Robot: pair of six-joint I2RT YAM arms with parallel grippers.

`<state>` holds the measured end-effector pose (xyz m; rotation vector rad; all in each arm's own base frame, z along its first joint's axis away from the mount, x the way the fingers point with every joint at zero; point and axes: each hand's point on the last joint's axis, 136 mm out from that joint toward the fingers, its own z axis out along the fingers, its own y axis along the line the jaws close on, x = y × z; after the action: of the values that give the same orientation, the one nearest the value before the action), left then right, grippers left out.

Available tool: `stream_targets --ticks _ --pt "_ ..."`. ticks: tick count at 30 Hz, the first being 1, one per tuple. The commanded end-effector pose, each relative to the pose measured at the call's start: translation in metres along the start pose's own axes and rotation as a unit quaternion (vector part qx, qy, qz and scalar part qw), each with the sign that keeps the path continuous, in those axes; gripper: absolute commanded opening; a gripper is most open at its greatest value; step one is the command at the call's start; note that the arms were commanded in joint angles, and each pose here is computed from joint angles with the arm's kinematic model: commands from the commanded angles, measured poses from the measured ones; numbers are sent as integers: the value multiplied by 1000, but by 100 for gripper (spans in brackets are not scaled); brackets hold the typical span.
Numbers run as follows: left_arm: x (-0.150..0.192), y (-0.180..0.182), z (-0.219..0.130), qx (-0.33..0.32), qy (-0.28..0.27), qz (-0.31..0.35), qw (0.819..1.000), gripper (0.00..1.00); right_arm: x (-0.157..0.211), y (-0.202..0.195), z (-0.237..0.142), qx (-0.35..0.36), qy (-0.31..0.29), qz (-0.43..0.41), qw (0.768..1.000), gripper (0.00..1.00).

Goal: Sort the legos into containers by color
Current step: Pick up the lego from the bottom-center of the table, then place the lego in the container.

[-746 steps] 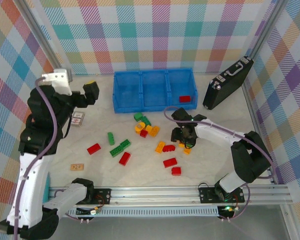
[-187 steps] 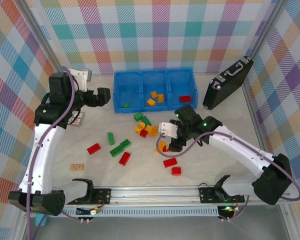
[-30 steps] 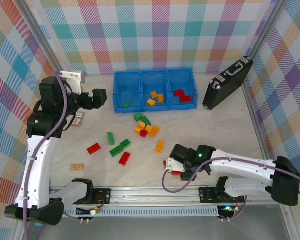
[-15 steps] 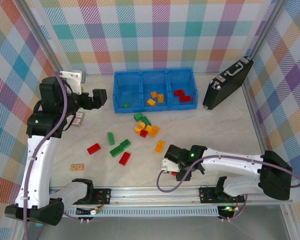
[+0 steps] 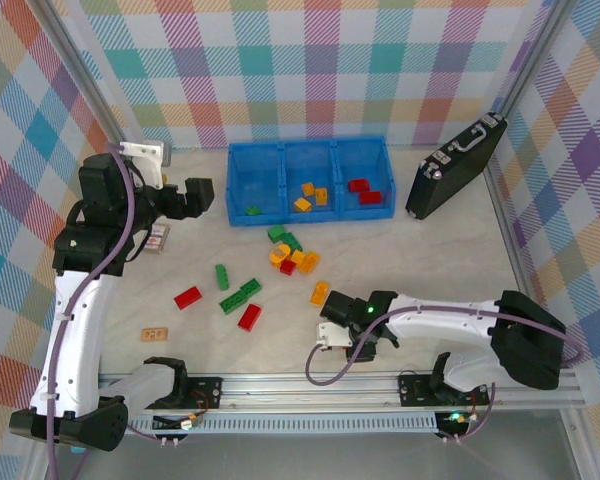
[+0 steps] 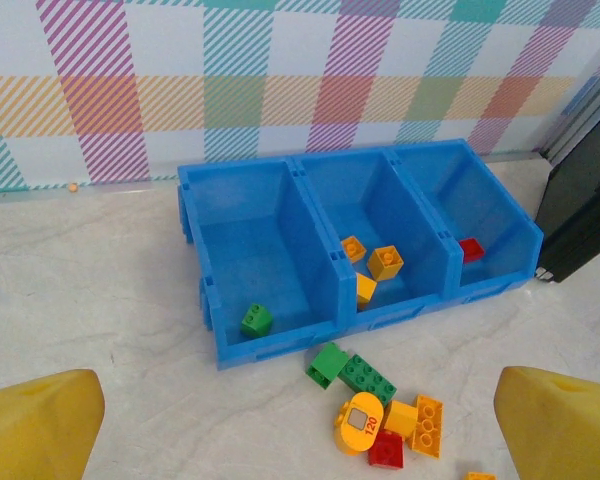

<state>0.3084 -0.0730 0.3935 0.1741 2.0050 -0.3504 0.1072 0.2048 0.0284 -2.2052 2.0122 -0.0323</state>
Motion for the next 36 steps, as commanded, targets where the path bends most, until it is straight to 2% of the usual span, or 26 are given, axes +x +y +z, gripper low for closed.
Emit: stream_targets --ticks 1,10,13,19,26,31,34,36 --pt "-4 -5 0 11 -8 5 1000 100 -3 10 4 -25 -5 -13 1000 53" --pt "-3 -4 1 9 -5 5 1000 100 2 12 11 -31 6 -45 998 43" --pt "-3 -4 1 8 -5 5 1000 100 3 1 7 -17 0 -41 999 36" --pt "-2 -3 3 5 -3 6 1000 100 12 -33 -22 22 -25 -32 999 30" --pt "1 0 9 2 5 4 1000 100 34 -125 -91 121 -80 -7 989 32" --pt "3 3 12 -4 9 3 1000 100 52 -213 -110 199 -69 12 978 29" --pt "5 2 18 6 14 -1 1000 100 52 -272 -127 255 -102 39 961 29" --pt "7 3 24 7 23 -4 1000 100 54 -302 -127 278 -96 37 955 29"
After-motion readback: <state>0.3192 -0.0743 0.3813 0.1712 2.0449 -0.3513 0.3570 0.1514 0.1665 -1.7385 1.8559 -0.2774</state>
